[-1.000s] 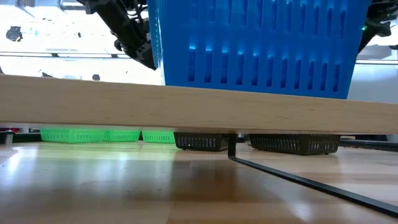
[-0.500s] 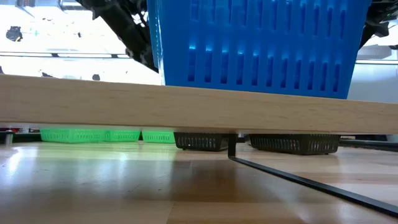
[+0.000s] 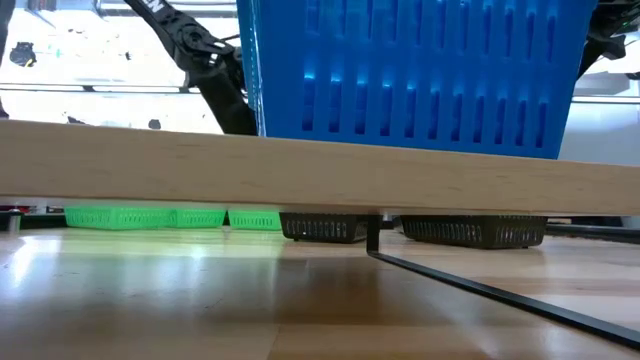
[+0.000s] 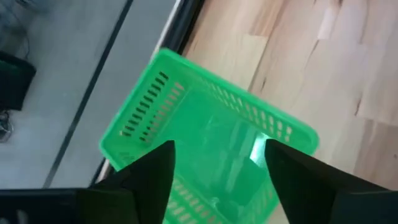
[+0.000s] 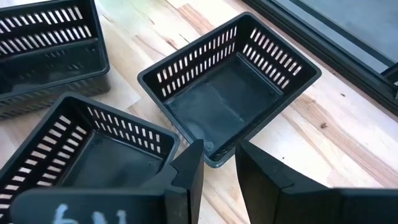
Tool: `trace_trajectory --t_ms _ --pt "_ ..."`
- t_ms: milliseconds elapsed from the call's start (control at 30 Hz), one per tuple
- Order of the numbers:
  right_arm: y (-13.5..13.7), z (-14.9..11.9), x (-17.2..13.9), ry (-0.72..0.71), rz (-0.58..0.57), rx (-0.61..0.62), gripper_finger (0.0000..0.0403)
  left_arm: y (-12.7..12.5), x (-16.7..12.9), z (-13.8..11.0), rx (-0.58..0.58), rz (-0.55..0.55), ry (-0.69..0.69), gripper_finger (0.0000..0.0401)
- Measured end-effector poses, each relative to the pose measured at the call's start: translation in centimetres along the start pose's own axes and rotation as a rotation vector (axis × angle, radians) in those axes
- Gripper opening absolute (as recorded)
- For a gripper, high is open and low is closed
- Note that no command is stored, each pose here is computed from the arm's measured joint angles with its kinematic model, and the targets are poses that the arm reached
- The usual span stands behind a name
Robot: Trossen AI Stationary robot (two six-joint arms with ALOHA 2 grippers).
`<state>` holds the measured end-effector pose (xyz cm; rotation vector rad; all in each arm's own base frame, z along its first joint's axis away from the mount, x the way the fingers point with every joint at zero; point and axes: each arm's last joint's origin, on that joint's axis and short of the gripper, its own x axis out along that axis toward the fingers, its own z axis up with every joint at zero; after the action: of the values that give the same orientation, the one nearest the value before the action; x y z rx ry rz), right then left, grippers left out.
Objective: Stack baskets on shelf by color
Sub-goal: Put the top right green basket on the shelf
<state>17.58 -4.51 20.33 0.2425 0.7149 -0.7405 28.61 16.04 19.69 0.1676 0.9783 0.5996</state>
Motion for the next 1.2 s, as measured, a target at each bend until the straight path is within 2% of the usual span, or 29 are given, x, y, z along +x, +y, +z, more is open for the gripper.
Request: trace_trajectory --t_ms 200,333,467,567,967,1200 --pt "0.0 -0.1 0.0 0.008 -0.002 -0.005 0.0118 0.5 -0.5 1.3 0.072 -0.021 -0.043 0.0268" --pt "0.2 -0.2 -0.1 0.009 0.009 -0.014 0.0118 0.6 -0.5 1.2 0.139 -0.067 -0.033 0.0272" --pt "0.4 -0.3 -0.2 0.011 0.020 -0.028 0.0118 0.3 -0.6 0.1 0.180 -0.177 0.049 0.0273" --pt "0.6 -0.4 -0.3 0.012 0.029 -0.036 0.0118 0.1 -0.7 -0.6 0.210 -0.207 0.113 0.0273" --pt "0.7 -0.4 -0.3 0.012 0.033 -0.032 0.0118 0.6 -0.5 -0.9 0.232 -0.204 0.131 0.0273" --pt "0.7 -0.4 -0.3 0.011 0.033 -0.029 0.0118 0.1 0.2 -1.2 0.241 -0.251 0.144 0.0273"
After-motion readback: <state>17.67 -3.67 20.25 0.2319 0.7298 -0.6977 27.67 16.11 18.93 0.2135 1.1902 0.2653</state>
